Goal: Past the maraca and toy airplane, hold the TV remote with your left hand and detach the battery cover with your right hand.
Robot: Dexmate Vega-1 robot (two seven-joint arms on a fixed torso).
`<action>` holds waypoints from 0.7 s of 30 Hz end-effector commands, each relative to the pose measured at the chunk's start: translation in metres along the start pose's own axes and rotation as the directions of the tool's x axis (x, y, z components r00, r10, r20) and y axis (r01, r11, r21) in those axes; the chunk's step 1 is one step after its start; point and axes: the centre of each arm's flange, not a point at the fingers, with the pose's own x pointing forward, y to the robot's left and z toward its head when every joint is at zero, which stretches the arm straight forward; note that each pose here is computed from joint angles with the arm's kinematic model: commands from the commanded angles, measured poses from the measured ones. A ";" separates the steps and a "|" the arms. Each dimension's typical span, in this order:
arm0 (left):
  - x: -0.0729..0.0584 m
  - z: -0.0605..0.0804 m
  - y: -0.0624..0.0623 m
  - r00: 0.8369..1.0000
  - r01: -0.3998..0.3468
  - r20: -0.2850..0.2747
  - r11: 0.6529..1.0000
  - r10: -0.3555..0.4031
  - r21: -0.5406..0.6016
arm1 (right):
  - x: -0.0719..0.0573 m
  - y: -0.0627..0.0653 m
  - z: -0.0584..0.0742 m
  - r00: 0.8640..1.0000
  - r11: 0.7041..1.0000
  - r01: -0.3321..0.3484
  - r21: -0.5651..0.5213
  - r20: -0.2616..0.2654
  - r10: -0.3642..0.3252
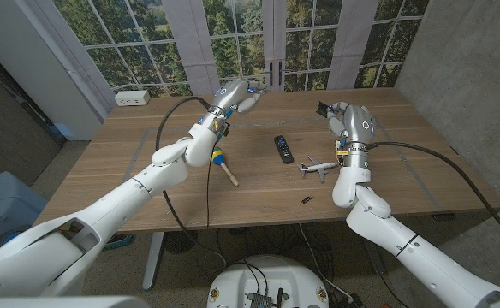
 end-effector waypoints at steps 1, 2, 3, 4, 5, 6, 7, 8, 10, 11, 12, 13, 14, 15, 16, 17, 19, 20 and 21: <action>-0.005 -0.032 0.002 0.977 0.090 -0.142 0.910 -0.160 -0.404 | 0.009 0.006 -0.008 0.988 0.991 -0.120 0.058 -0.090 0.125; -0.005 -0.034 0.003 0.975 0.088 -0.148 0.895 -0.168 -0.437 | 0.010 0.007 -0.009 0.986 0.989 -0.130 0.064 -0.098 0.136; -0.006 -0.037 0.003 0.972 0.085 -0.155 0.881 -0.175 -0.466 | 0.010 0.008 -0.010 0.984 0.988 -0.139 0.067 -0.103 0.145; -0.007 -0.040 0.003 0.970 0.083 -0.157 0.866 -0.183 -0.493 | 0.010 0.009 -0.011 0.982 0.987 -0.147 0.071 -0.107 0.154; -0.007 -0.042 0.003 0.969 0.081 -0.160 0.850 -0.190 -0.520 | 0.011 0.010 -0.012 0.980 0.985 -0.154 0.073 -0.112 0.162; -0.008 -0.045 0.003 0.967 0.078 -0.163 0.834 -0.198 -0.547 | 0.011 0.011 -0.012 0.978 0.984 -0.163 0.073 -0.117 0.171; -0.008 -0.047 0.003 0.964 0.078 -0.166 0.817 -0.208 -0.572 | 0.011 0.012 -0.013 0.976 0.982 -0.171 0.074 -0.123 0.180; -0.009 -0.049 0.002 0.962 0.079 -0.166 0.799 -0.218 -0.596 | 0.012 0.013 -0.014 0.973 0.980 -0.183 0.075 -0.129 0.191; -0.010 -0.053 0.001 0.959 0.074 -0.164 0.762 -0.232 -0.644 | 0.013 0.016 -0.016 0.966 0.976 -0.205 0.068 -0.147 0.213; -0.011 -0.055 0.000 0.957 0.071 -0.164 0.743 -0.239 -0.665 | 0.014 0.017 -0.017 0.962 0.974 -0.216 0.068 -0.155 0.224; -0.012 -0.057 0.000 0.956 0.069 -0.161 0.724 -0.243 -0.686 | 0.014 0.018 -0.018 0.958 0.971 -0.227 0.069 -0.164 0.235; -0.013 -0.060 -0.001 0.956 0.064 -0.159 0.704 -0.247 -0.707 | 0.015 0.019 -0.019 0.953 0.969 -0.240 0.066 -0.177 0.248; -0.013 -0.061 -0.002 0.955 0.060 -0.158 0.685 -0.251 -0.726 | 0.016 0.021 -0.020 0.947 0.965 -0.255 0.061 -0.187 0.262; -0.014 -0.063 -0.003 0.954 0.056 -0.157 0.668 -0.254 -0.742 | 0.017 0.022 -0.021 0.941 0.962 -0.265 0.060 -0.200 0.272; -0.015 -0.065 -0.003 0.954 0.053 -0.153 0.649 -0.257 -0.759 | 0.018 0.024 -0.022 0.936 0.958 -0.279 0.059 -0.206 0.285; -0.015 -0.067 -0.004 0.954 0.053 -0.148 0.632 -0.261 -0.774 | 0.019 0.025 -0.024 0.932 0.956 -0.287 0.059 -0.213 0.293; -0.016 -0.069 -0.005 0.954 0.050 -0.139 0.598 -0.266 -0.800 | 0.020 0.028 -0.025 0.926 0.953 -0.299 0.044 -0.228 0.301; -0.016 -0.070 -0.005 0.954 0.049 -0.134 0.581 -0.268 -0.812 | 0.020 0.030 -0.026 0.922 0.951 -0.306 0.040 -0.237 0.307; -0.016 -0.072 -0.006 0.954 0.048 -0.129 0.563 -0.271 -0.825 | 0.021 0.031 -0.027 0.916 0.948 -0.318 0.033 -0.247 0.316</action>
